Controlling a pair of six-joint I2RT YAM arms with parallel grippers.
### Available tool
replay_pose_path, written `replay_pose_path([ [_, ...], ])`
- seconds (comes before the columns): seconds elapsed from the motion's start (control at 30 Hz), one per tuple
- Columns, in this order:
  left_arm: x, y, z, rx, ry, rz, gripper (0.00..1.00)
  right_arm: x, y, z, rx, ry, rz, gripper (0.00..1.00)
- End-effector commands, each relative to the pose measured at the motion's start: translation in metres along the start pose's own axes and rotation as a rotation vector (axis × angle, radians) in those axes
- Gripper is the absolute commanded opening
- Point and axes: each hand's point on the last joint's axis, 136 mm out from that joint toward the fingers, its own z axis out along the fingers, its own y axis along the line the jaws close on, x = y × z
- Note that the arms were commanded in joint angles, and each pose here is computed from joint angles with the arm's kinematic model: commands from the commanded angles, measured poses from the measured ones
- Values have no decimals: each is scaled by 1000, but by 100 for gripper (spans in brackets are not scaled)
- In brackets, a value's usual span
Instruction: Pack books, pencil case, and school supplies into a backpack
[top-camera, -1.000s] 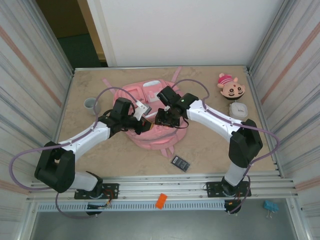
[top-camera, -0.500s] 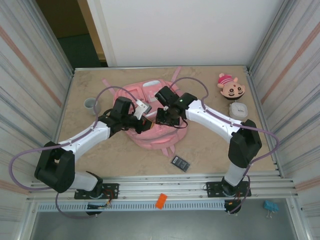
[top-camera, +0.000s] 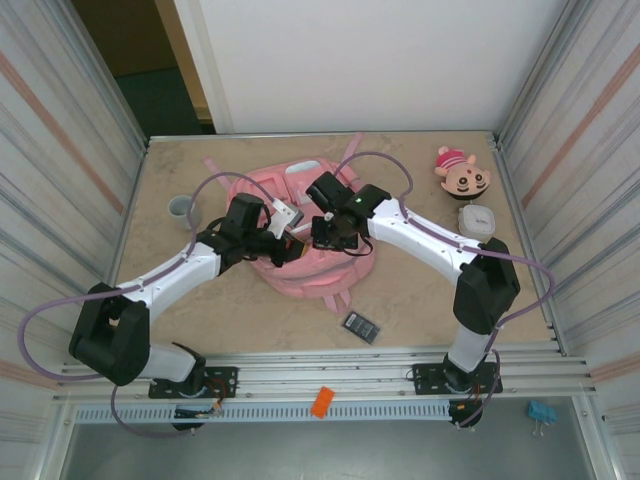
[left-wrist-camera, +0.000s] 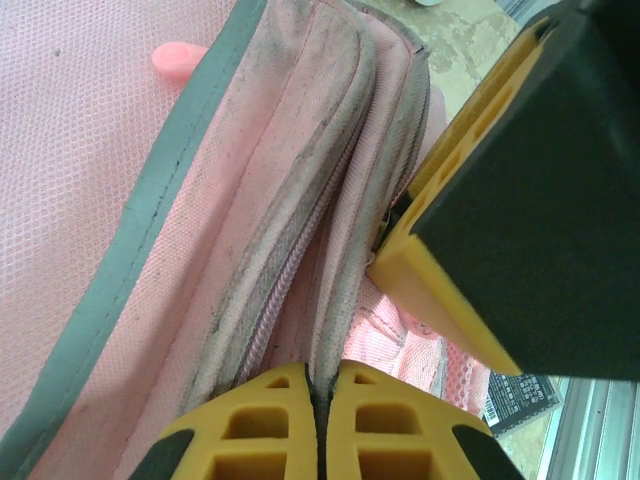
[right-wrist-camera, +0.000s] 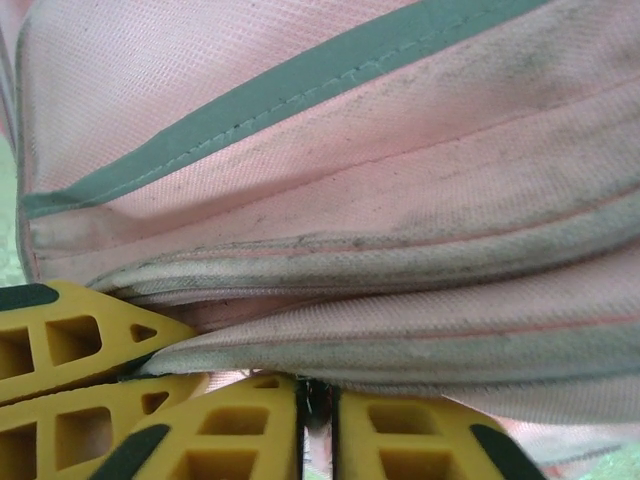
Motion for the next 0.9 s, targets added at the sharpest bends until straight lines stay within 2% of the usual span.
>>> replay_pose_path([
  [0.0, -32, -8, -12, 9, -86, 36, 0, -6, -15, 9, 20, -5, -6, 22],
  [0.1, -32, -6, -12, -5, -79, 40, 0, 2, -12, 13, 1, 29, -19, 21],
  [0.2, -34, -3, -13, -15, -81, 37, 0, 9, -20, 14, 25, 60, -32, 8],
  [0.3, -35, -1, -15, -26, -83, 40, 0, 12, -34, 8, 66, 77, -37, 0],
  [0.6, -23, 6, -22, -46, -46, 59, 0, -8, -90, -17, 81, 52, 46, 0],
  [0.87, -18, 9, -30, -71, -38, 70, 0, -16, -60, -18, -83, 62, -82, 0],
])
